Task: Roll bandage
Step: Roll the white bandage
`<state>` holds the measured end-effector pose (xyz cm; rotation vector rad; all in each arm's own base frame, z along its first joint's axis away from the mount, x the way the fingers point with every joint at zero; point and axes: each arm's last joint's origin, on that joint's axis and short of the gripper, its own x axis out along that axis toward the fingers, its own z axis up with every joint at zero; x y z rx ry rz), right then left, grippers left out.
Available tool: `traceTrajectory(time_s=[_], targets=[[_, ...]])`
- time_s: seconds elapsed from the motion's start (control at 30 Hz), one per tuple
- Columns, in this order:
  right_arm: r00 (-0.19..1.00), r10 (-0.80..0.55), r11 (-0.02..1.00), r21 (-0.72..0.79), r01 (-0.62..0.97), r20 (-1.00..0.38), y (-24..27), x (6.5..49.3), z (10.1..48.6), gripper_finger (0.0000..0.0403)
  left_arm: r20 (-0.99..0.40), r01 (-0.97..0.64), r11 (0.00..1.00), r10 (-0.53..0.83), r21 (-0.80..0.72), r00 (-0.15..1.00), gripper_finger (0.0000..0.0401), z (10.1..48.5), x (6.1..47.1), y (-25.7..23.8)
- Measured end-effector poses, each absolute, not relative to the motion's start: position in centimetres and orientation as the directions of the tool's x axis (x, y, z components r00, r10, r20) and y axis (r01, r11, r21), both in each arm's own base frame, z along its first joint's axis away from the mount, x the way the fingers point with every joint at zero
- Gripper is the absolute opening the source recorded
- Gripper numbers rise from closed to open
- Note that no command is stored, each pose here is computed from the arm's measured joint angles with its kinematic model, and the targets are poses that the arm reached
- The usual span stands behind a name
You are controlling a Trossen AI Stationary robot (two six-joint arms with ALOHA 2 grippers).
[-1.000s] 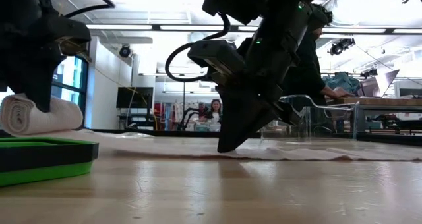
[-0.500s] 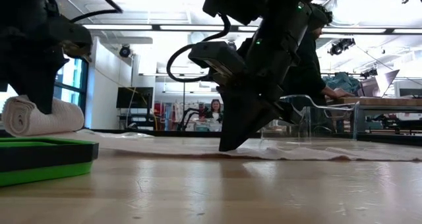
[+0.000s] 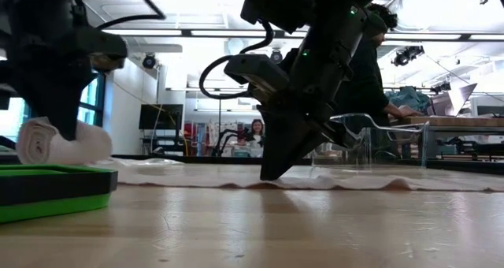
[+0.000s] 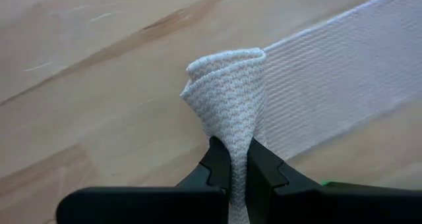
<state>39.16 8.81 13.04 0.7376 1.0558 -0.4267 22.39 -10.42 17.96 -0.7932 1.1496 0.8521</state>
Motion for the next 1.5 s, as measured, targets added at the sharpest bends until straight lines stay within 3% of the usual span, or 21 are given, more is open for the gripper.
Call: traceTrajectory(time_s=[0.37, 1.07, 1.5], targets=[[0.446, 0.027, 0.690, 0.339, 0.639, -0.895, 8.8, 39.2, 13.1, 0.0000, -0.959, -0.872, 0.463, 0.142, -0.155, 0.246, 0.0055, 18.0, 23.5, -10.6], [0.450, 0.019, 0.690, 0.337, 0.641, -0.893, 8.8, 39.2, 13.1, 0.0000, -0.905, -0.847, 0.444, 0.157, -0.292, 0.395, 0.0068, 18.3, 24.8, -11.0], [0.450, 0.019, 0.690, 0.337, 0.640, -0.893, 8.8, 39.2, 13.1, 0.0000, -0.890, -0.842, 0.426, 0.156, -0.330, 0.428, 0.0172, 18.4, 25.4, -10.6]])
